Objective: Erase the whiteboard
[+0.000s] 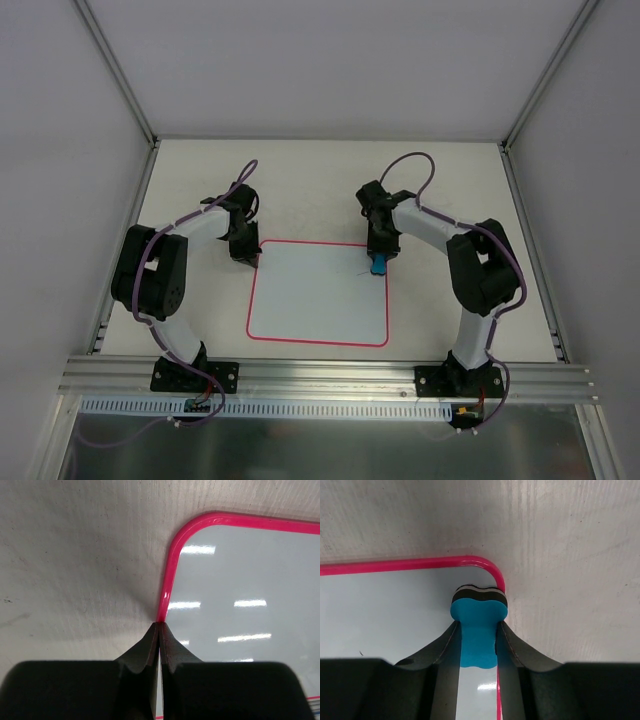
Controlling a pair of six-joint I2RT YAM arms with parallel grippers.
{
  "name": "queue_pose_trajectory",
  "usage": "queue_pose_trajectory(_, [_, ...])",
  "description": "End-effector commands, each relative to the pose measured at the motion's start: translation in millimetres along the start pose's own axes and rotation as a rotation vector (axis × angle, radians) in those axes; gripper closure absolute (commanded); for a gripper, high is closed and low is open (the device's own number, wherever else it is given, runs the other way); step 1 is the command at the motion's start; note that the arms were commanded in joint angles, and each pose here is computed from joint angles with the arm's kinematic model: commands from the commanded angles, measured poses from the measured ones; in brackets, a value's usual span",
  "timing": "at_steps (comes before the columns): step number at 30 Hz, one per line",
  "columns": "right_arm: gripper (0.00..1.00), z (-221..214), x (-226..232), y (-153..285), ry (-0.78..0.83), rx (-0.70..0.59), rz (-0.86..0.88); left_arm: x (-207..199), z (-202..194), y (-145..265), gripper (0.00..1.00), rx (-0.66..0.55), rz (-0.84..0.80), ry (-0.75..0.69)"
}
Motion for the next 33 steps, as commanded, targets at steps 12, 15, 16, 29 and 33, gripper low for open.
queue_pose_trajectory(12, [1.0, -91, 139, 11, 0.379, 0.18, 0.302, 3, -17, -11, 1.0, 0.084, 0.06, -0.046])
queue_pose_trajectory(15, [1.0, -106, 158, 15, 0.441, 0.183, 0.37, 3, -16, -11, 1.0, 0.079, 0.061, -0.046])
queue_pose_trajectory(16, [1.0, -108, 160, 15, 0.447, 0.185, 0.377, 3, -17, -11, 1.0, 0.081, 0.061, -0.046])
queue_pose_trajectory(29, [1.0, -67, 52, -18, 0.232, 0.092, 0.142, 4, -17, -11, 1.0, 0.081, 0.073, -0.053])
queue_pose_trajectory(33, [1.0, -62, -15, -19, 0.083, 0.073, 0.066, 4, -18, -12, 1.0, 0.083, 0.074, -0.052])
Point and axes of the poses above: each gripper's point midway between its finger pads, its own y axis back along the fingers, its own x axis along the line the jaws close on, z = x × y, the point moved 5 cm from there along y, back along the fingers, and after that the axes turned 11 degrees about -y, right-handed, at the moved point
